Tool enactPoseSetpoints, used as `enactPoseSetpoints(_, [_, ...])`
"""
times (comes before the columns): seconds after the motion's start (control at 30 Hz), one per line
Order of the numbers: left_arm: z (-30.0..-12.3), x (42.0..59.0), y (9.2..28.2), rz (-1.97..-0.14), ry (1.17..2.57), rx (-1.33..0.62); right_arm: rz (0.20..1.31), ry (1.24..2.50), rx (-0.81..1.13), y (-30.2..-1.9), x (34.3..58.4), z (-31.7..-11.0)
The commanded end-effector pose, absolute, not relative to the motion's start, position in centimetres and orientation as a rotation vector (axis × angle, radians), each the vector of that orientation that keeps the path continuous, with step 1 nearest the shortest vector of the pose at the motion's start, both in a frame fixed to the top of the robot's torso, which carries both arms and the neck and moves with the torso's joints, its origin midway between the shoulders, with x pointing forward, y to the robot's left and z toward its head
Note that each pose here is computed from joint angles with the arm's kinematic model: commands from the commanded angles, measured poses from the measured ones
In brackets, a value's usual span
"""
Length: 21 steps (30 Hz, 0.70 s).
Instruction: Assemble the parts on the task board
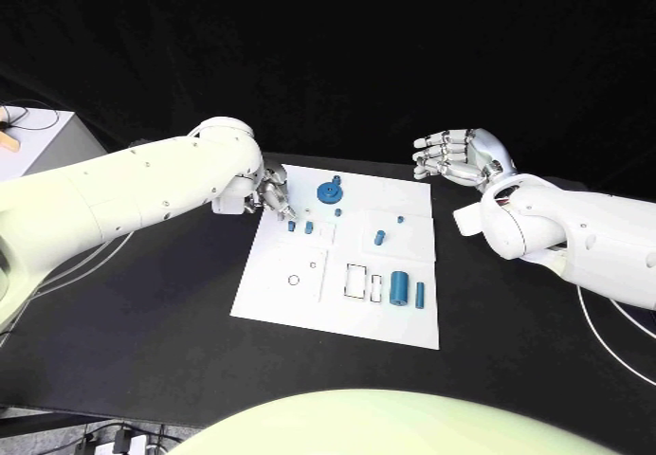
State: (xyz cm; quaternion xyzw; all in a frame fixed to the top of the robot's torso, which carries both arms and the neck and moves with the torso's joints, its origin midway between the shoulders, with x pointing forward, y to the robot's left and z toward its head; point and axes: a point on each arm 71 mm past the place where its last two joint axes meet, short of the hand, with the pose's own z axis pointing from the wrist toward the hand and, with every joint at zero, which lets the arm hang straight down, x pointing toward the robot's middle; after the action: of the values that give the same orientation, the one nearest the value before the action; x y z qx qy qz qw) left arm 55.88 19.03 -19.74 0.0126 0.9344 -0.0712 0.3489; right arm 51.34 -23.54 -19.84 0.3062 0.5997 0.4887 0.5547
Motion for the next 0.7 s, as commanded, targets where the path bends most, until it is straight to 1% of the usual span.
enactPoseSetpoints(0.03, [-19.3, 55.9, 18.9, -0.209, 2.401, 0.004, 1.173, 1.423, 0.706, -23.4, 51.3, -19.8])
enactPoseSetpoints(0.23, [-18.5, 55.8, 18.8, -0.285, 2.384, -0.048, 1.173, 1.424, 0.706, -23.3, 51.3, -19.9])
enactPoseSetpoints(0.47, [-18.1, 55.6, 18.6, -0.412, 2.390, -0.149, 1.171, 1.424, 0.707, -23.4, 51.3, -19.9])
enactPoseSetpoints(0.6, [-17.6, 55.8, 18.4, -0.502, 2.318, -0.184, 1.171, 1.424, 0.708, -23.5, 51.2, -19.9])
enactPoseSetpoints(0.7, [-17.2, 55.8, 17.8, -0.611, 2.242, -0.162, 1.170, 1.423, 0.708, -23.5, 51.2, -19.9])
